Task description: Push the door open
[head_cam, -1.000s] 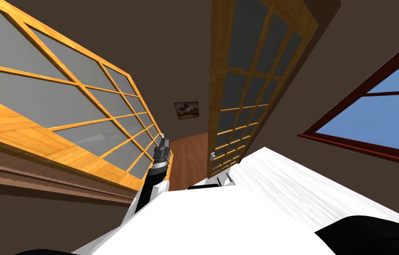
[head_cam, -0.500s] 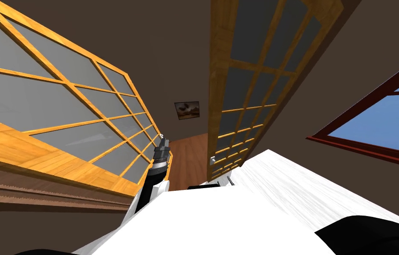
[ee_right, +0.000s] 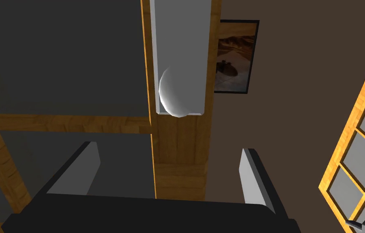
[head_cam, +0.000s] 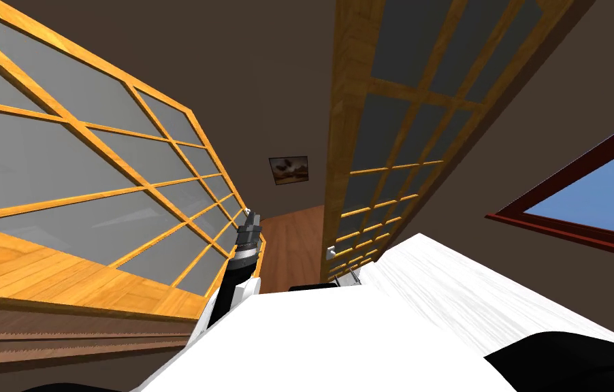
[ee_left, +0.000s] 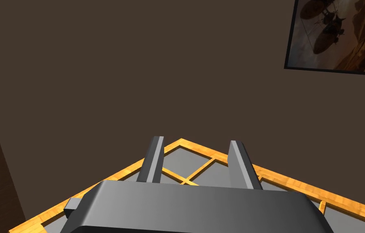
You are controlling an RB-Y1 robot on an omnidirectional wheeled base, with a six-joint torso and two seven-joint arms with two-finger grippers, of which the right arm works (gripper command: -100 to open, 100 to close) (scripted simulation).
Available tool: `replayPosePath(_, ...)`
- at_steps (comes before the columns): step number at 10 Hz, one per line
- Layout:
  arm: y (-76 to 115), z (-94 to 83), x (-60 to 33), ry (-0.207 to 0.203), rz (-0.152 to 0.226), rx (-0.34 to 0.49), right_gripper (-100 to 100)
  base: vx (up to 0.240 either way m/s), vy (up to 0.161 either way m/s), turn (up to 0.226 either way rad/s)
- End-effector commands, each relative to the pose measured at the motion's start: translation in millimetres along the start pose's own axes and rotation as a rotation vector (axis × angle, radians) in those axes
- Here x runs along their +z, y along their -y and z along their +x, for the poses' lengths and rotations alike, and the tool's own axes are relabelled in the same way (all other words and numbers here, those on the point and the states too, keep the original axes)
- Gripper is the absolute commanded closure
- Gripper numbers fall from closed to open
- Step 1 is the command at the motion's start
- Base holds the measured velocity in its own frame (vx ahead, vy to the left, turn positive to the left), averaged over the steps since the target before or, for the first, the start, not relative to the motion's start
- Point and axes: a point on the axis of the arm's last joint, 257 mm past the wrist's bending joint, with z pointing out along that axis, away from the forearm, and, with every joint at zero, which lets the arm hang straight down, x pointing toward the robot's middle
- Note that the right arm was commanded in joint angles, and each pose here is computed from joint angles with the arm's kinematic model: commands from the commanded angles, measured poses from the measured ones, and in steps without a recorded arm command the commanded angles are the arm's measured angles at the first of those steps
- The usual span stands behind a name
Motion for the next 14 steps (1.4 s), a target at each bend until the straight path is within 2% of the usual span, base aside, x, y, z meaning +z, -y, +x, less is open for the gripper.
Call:
replayPosePath(1, 3.0, -0.1, 6.8, -0.001, 0.005, 0.002, -100, 0.184, 0.044, 0.058)
replayPosePath(3, 6.6, 0.2, 13.0, -0.002, 0.01, 0.003, -100, 0.194, 0.054, 0.029)
replayPosePath(4, 6.0, 0.1, 11.5, -0.002, 0.008, 0.002, -100, 0.085, 0.03, 0.001)
replayPosePath(5, 6.0, 0.1, 11.5, -0.002, 0.008, 0.002, 100, -0.01, -0.005, -0.002)
replayPosePath(10, 6.0, 0.1, 11.5, -0.002, 0.008, 0.002, 100, -0.018, -0.006, 0.0)
replayPosePath(11, 16.7, 0.0, 8.7, -0.001, 0.06, -0.004, -100, 0.025, 0.102, -0.195)
replayPosePath(13, 25.2, 0.0, 5.9, -0.002, 0.101, -0.008, -100, 0.028, 0.189, -0.18)
replayPosePath(14, 21.9, 1.1, 6.8, -0.002, 0.086, -0.006, -100, 0.001, 0.092, -0.034)
